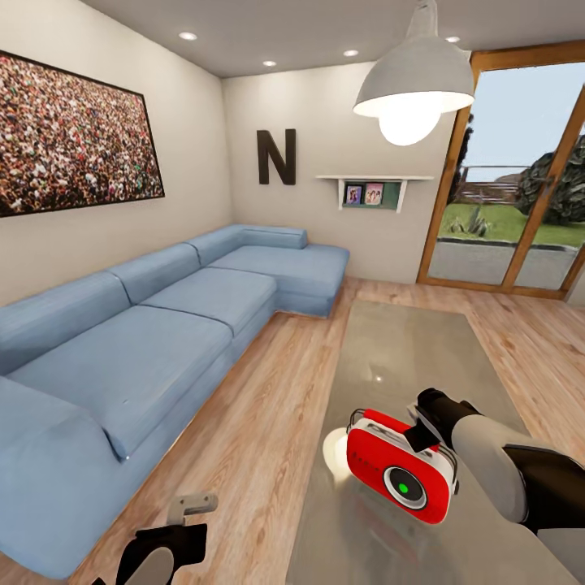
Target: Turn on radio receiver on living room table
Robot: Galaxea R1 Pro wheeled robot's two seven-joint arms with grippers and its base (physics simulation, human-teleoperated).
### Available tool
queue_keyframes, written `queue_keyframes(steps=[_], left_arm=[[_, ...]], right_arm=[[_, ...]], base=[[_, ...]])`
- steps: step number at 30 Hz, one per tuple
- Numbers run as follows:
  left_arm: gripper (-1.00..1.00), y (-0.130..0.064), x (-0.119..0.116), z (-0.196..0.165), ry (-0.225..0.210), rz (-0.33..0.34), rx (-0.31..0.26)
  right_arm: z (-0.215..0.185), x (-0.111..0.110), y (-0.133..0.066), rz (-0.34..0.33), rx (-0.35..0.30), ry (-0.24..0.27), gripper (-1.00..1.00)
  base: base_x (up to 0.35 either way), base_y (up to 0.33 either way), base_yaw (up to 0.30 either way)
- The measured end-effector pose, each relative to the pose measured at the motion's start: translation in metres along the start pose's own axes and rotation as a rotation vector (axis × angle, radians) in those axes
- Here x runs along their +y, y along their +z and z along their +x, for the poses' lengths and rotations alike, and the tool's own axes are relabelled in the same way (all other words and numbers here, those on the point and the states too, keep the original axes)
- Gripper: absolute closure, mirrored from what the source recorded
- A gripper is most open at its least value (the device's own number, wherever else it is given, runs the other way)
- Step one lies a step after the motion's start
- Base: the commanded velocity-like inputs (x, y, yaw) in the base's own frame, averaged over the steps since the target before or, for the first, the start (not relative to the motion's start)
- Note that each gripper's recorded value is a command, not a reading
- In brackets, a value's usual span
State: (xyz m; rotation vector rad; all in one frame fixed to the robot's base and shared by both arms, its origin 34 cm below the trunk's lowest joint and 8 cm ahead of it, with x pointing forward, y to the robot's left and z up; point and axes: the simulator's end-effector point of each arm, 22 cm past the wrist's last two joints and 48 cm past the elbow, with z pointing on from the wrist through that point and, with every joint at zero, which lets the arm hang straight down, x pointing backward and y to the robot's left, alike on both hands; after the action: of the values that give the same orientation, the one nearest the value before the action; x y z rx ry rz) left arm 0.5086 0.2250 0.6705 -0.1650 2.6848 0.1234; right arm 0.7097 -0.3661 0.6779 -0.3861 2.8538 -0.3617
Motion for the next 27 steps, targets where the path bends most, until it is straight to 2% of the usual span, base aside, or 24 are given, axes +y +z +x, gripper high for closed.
queue_keyframes(steps=[18,27], left_arm=[[1.00,0.023,-0.001,0.014,0.000,0.000,-0.002],[1.00,0.037,-0.002,0.023,0.000,0.000,-0.002]], right_arm=[[0.006,0.006,0.023,0.003,-0.002,-0.006,1.00],[0.000,0.006,0.025,-0.003,0.010,0.029,1.00]], base=[[0.000,0.000,0.000],[0.000,0.000,0.000]])
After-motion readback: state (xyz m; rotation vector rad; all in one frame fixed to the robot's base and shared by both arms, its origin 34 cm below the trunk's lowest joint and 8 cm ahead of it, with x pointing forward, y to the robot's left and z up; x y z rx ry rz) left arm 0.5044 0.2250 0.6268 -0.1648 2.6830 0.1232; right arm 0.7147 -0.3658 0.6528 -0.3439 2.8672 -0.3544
